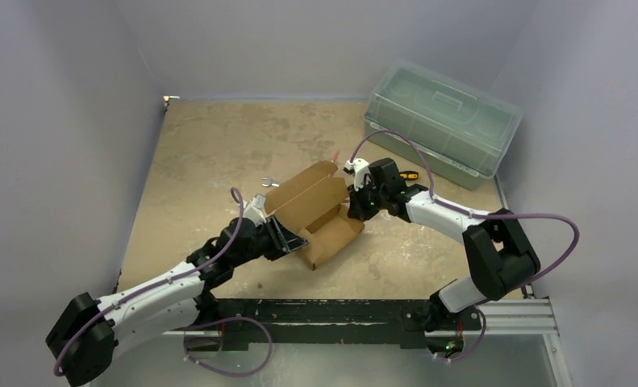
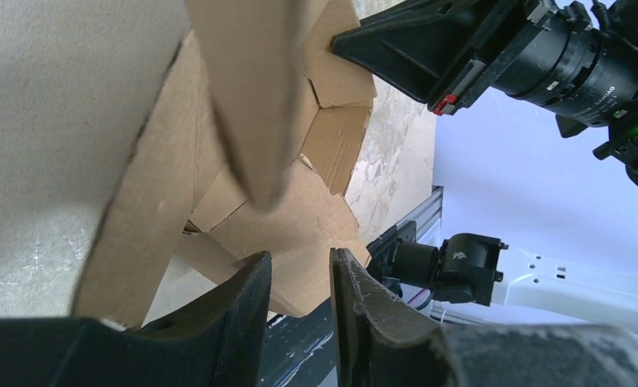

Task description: Fold the paper box

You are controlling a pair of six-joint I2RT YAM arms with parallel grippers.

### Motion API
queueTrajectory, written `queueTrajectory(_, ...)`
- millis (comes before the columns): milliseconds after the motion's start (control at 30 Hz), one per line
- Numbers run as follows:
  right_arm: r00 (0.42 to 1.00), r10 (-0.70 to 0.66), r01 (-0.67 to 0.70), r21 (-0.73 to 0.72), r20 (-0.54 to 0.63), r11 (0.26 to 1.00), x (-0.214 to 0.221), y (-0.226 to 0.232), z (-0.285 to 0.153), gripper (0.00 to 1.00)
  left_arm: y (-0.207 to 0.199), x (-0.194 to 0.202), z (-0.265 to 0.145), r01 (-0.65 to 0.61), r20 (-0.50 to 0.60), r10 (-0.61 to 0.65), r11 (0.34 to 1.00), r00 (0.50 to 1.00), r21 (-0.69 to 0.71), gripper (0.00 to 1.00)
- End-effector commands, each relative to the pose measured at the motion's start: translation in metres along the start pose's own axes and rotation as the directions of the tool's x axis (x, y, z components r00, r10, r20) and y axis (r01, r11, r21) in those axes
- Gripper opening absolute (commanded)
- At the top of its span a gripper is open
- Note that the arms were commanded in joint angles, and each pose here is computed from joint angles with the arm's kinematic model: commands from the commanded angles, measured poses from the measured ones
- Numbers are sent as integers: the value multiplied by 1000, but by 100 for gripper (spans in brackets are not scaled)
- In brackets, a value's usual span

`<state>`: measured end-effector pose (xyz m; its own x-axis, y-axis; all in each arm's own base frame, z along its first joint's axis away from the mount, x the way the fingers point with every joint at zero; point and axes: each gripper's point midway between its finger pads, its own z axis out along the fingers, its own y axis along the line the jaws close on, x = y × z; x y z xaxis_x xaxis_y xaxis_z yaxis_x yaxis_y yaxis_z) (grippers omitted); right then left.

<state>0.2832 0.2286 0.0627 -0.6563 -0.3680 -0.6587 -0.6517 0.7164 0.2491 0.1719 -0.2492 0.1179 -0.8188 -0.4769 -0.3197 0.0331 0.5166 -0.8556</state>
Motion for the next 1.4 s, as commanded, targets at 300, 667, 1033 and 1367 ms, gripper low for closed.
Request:
queueTrajectory(300,997,-32,31,22,65,999,-27,1,-3,0,-2,-4,10,-2,-19,1,997,1000,-74,33)
queueTrajectory(667,989,-64,59,40,136,997,-42,4,-12,0,26,-7,14,-15,-44,1,947,999,-321,35)
queueTrajectory(1033,973,-90,77,69,211,995,-59,6,-26,0,3,-17,16,-102,-80,81,940,994,-324,38)
queueTrajectory(1367,968,-99,83,80,229,993,-64,7,-31,0,11,-12,7,-130,-141,79,907,987,-401,40)
